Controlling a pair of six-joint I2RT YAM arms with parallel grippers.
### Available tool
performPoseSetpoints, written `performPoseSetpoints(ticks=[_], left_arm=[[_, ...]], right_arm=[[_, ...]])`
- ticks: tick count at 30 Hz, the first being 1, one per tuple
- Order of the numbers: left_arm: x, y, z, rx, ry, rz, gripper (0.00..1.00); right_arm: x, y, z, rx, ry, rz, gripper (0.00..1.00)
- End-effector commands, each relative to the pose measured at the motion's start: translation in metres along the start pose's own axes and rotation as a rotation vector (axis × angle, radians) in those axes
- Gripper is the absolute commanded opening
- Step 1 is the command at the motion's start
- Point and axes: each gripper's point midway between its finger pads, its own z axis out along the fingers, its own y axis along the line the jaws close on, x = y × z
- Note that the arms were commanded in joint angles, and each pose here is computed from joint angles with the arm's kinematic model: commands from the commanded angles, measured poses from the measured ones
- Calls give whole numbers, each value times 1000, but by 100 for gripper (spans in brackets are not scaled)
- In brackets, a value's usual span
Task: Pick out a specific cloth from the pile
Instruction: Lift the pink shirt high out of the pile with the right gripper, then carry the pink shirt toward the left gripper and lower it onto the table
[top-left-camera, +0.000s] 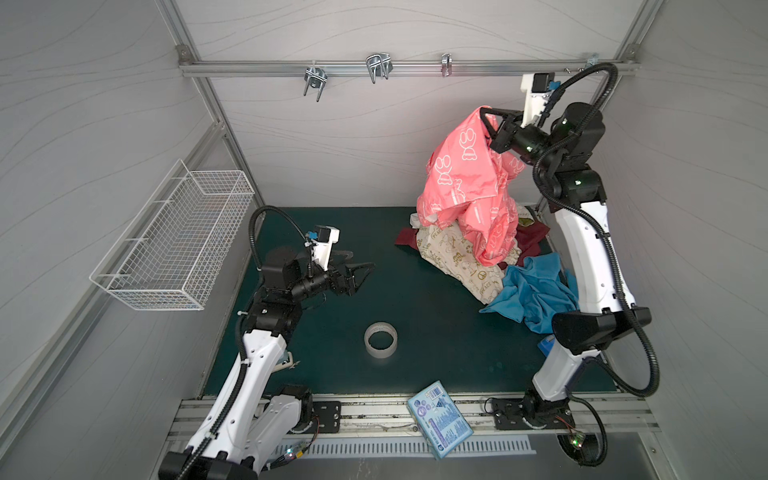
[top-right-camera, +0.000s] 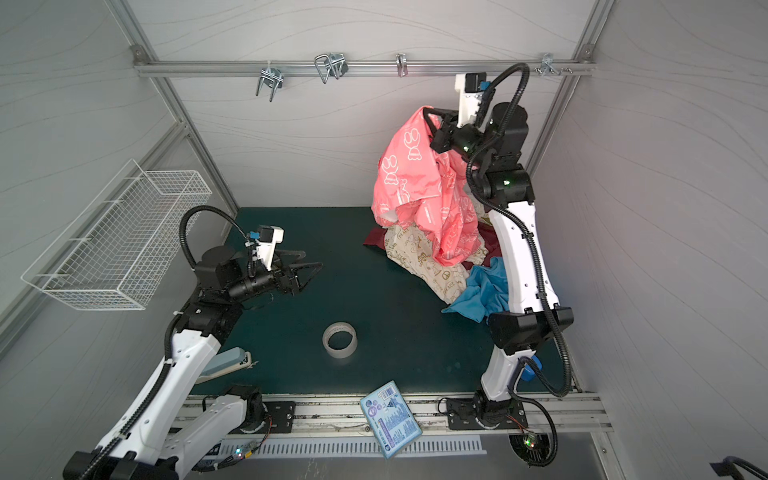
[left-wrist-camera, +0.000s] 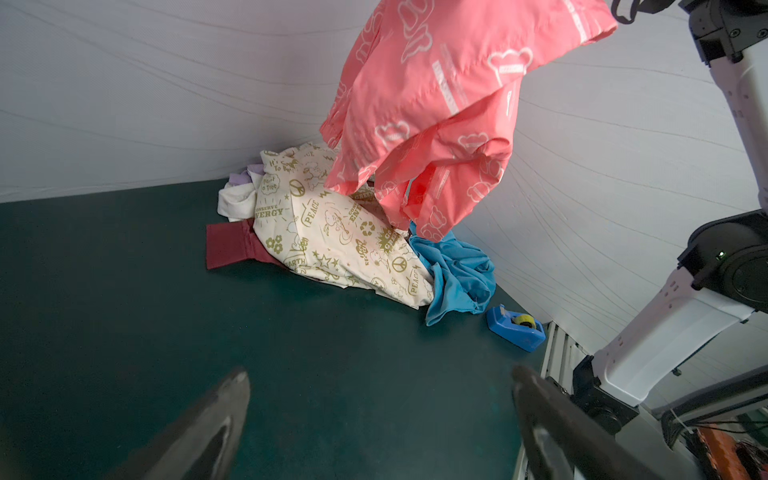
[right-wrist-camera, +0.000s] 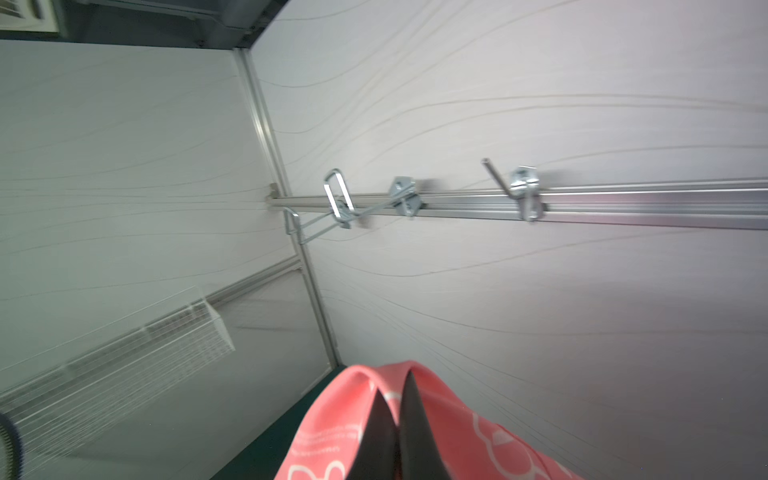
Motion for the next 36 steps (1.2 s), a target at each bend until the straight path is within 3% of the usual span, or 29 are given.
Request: performPoseSetpoints(ticks=[1, 10, 20, 29, 36], left_arm=[[-30, -21, -23, -36, -97, 84, 99], [-43, -45, -60, -104, -185, 161, 99], [-40, -44, -61, -110, -183, 173, 99], [-37, -39, -55, -106, -173, 166, 99], [-36, -40, -55, -93, -179, 160, 99]], right_arm=[[-43, 76, 4, -233, -152, -74, 0], [28, 109, 79, -437, -96, 120, 0], [143, 80, 147, -482, 18, 362, 0], [236, 89, 126, -521, 299, 398, 0], [341, 94, 91, -413, 524, 360, 0]])
